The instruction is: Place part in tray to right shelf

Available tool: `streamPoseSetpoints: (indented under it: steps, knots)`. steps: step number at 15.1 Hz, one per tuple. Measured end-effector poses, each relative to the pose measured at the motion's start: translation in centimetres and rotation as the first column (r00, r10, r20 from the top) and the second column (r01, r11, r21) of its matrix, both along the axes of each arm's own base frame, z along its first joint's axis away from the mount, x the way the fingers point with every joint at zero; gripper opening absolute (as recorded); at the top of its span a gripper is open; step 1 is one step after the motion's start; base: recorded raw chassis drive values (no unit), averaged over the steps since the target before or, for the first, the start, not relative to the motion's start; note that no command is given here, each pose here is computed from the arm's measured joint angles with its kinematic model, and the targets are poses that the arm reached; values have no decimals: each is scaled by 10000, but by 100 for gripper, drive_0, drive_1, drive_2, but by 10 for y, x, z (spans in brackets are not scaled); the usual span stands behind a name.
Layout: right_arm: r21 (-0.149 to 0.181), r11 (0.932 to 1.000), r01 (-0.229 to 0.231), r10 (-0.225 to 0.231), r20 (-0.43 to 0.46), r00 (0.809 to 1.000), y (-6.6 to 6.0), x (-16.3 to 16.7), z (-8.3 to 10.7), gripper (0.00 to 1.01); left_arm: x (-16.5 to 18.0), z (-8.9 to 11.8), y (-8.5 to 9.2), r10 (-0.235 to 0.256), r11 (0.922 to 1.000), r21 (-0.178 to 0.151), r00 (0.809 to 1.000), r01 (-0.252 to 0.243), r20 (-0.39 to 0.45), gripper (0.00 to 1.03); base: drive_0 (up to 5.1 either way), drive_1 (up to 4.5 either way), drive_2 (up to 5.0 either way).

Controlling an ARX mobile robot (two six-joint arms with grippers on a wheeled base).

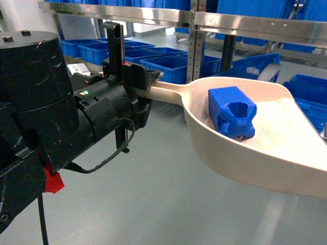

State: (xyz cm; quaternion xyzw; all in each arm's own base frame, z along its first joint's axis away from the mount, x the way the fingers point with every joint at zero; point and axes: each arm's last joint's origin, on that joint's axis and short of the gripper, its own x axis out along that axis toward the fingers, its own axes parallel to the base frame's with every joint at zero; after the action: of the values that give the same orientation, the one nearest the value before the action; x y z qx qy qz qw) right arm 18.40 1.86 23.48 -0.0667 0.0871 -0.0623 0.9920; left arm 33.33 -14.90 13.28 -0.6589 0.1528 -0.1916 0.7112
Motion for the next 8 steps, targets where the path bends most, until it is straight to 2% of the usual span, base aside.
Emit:
streamPoseSetpoints:
  steps: [8]
  knots:
    - [-1,10000,0,0,-4,10000,0,0,0,98,0,0,0,0,10000,-2,10000,0,3,13,-164,-164,-164]
